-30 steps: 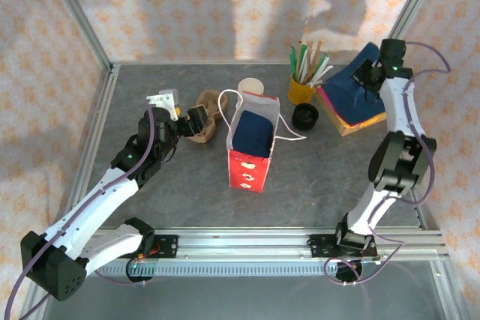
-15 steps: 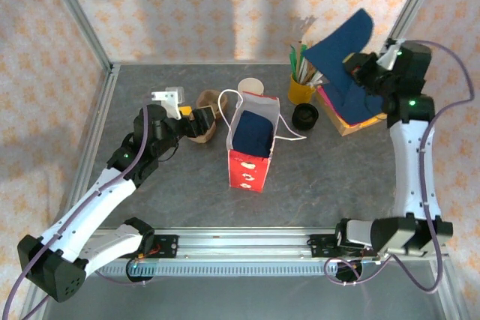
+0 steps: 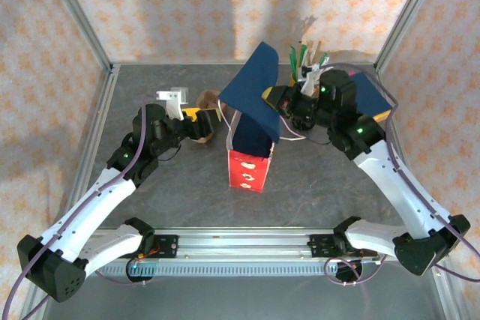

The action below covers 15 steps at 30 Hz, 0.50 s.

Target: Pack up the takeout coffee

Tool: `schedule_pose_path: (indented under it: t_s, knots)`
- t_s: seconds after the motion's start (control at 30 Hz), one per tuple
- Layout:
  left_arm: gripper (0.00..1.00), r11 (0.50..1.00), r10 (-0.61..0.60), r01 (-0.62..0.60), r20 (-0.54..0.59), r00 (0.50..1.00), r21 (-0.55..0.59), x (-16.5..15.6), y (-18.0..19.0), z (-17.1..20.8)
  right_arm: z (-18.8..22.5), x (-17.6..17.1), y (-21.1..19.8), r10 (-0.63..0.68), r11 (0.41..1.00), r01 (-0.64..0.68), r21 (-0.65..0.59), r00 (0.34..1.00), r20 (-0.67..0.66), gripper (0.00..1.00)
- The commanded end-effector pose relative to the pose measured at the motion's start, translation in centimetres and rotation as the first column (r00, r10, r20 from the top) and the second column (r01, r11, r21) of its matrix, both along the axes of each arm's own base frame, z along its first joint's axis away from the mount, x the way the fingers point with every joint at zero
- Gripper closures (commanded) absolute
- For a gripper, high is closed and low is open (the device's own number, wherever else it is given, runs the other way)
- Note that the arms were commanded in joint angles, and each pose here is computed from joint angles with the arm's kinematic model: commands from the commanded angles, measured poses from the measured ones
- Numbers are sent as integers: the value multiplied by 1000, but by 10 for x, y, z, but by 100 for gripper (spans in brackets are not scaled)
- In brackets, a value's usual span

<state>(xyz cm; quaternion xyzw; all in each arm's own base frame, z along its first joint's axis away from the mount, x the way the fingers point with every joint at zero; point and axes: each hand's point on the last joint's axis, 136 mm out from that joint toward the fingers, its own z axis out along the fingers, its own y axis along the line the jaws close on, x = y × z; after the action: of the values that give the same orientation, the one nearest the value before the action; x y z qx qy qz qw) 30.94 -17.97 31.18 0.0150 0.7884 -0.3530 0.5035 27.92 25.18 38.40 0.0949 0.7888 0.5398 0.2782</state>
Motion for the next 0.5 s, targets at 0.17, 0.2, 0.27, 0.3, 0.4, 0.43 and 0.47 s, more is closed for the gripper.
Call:
schedule_pose_path:
  t_s: [0.17,0.2,0.27,0.3,0.4,0.43,0.47]
  knots:
    - [17,1000,-1,1,3,1000,-7,3,0,-2,-40,9,13,-89,984,82,-160,995,-35,100]
    - [17,1000,1,-1,2,1000,-6,4,0,-3,-46,10,12,-107,975,97,-200,993,-41,100]
    - [17,1000,6,-6,-3,1000,-3,4,1,-5,-55,12,10,-128,959,111,-261,991,-49,100]
    - [17,1000,6,-6,-3,1000,-2,4,1,-6,-60,12,11,-134,952,112,-286,989,-57,100]
    - [17,1000,14,-14,-7,1000,5,5,2,-9,-77,10,11,-150,925,112,-362,986,-78,100]
    - [17,1000,16,-16,-6,1000,7,5,3,-9,-81,9,11,-152,918,110,-382,985,-83,100]
    - [17,1000,17,-17,-8,1000,8,6,3,-10,-86,8,10,-160,907,111,-407,983,-88,100]
